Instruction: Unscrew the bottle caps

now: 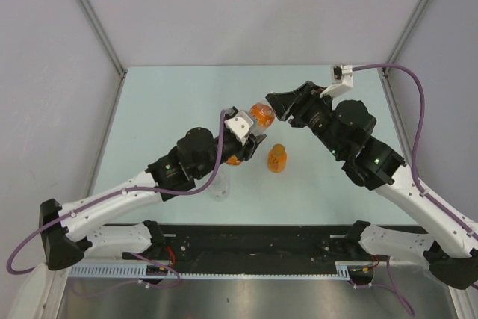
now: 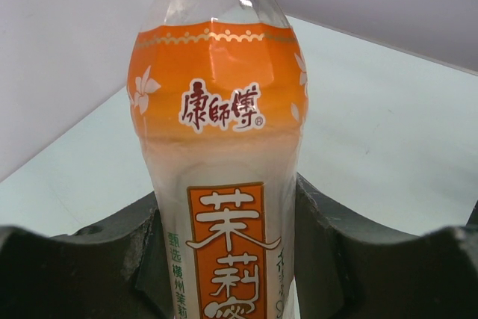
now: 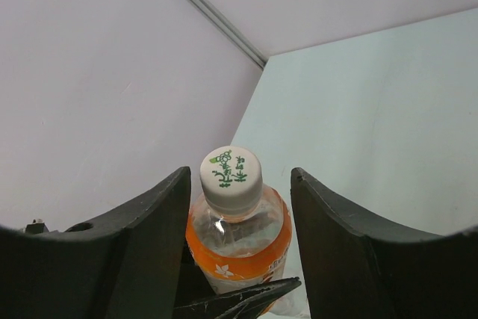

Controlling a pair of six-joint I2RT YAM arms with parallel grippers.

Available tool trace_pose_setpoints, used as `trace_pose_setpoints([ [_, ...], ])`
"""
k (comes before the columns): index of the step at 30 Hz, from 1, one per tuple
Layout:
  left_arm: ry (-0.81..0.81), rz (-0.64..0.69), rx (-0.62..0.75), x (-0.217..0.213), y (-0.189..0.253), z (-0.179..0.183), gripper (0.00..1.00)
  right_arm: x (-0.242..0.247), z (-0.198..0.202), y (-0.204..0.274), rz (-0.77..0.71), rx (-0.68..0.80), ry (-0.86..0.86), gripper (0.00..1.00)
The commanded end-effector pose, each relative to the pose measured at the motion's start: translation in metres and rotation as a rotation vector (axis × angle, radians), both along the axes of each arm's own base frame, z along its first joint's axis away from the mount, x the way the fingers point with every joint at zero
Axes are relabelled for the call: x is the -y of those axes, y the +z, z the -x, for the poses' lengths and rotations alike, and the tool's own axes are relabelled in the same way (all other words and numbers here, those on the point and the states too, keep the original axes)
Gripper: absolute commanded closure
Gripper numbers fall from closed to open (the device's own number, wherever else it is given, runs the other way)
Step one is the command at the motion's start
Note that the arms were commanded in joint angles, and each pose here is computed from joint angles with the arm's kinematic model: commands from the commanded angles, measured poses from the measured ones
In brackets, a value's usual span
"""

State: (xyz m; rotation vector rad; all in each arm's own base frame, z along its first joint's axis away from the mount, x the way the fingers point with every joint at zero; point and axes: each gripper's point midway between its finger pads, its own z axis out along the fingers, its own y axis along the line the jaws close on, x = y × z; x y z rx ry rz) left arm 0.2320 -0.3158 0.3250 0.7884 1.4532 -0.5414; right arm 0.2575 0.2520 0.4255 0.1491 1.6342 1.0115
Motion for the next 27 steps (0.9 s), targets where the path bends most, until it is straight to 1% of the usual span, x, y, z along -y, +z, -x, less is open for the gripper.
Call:
trace_pose_setpoints([
  [1,0.004,0.052,0.054,0.000,0.018,0.000,1.00,0.002,0.002,0.035,-0.075,0.072,-0.006,0.43],
  [4,0.001,0.052,0.054,0.000,0.017,0.001,1.00,0.002,0.002,0.034,-0.072,0.071,-0.004,0.51],
  [9,-0.009,0.057,0.048,0.002,0.016,0.003,1.00,0.001,0.000,0.033,-0.067,0.071,-0.008,0.60],
  [10,-0.010,0.058,0.050,0.001,0.016,0.003,1.00,0.001,0.000,0.033,-0.068,0.072,-0.009,0.64],
  [12,-0.015,0.061,0.048,0.002,0.017,0.004,1.00,0.001,0.000,0.033,-0.067,0.073,-0.008,0.67],
  [15,-0.022,0.065,0.048,0.001,0.018,0.006,1.00,-0.002,0.000,0.031,-0.057,0.072,0.003,0.83],
  [16,-0.022,0.063,0.048,0.001,0.018,0.006,1.00,-0.002,0.001,0.031,-0.050,0.077,0.008,0.97],
  [17,-0.037,0.070,0.047,0.001,0.020,0.009,1.00,-0.003,0.001,0.029,-0.042,0.073,0.010,1.00],
  [19,-0.063,0.069,0.043,0.002,0.022,0.013,1.00,-0.004,0.003,0.027,-0.014,0.086,0.028,1.00],
  [22,-0.160,0.094,0.025,0.008,0.030,0.031,1.00,-0.008,0.009,0.026,0.027,0.120,0.075,1.00],
  [23,-0.222,0.104,0.022,0.012,0.033,0.041,1.00,-0.009,0.010,0.026,0.038,0.129,0.086,1.00],
  [25,-0.279,0.118,0.008,0.015,0.038,0.052,1.00,-0.011,0.016,0.027,0.061,0.161,0.124,1.00],
  [26,-0.353,0.128,0.009,0.018,0.043,0.065,1.00,-0.011,0.018,0.027,0.066,0.167,0.137,1.00],
  [27,-0.386,0.136,0.005,0.018,0.046,0.072,1.00,-0.013,0.023,0.027,0.071,0.183,0.174,1.00],
])
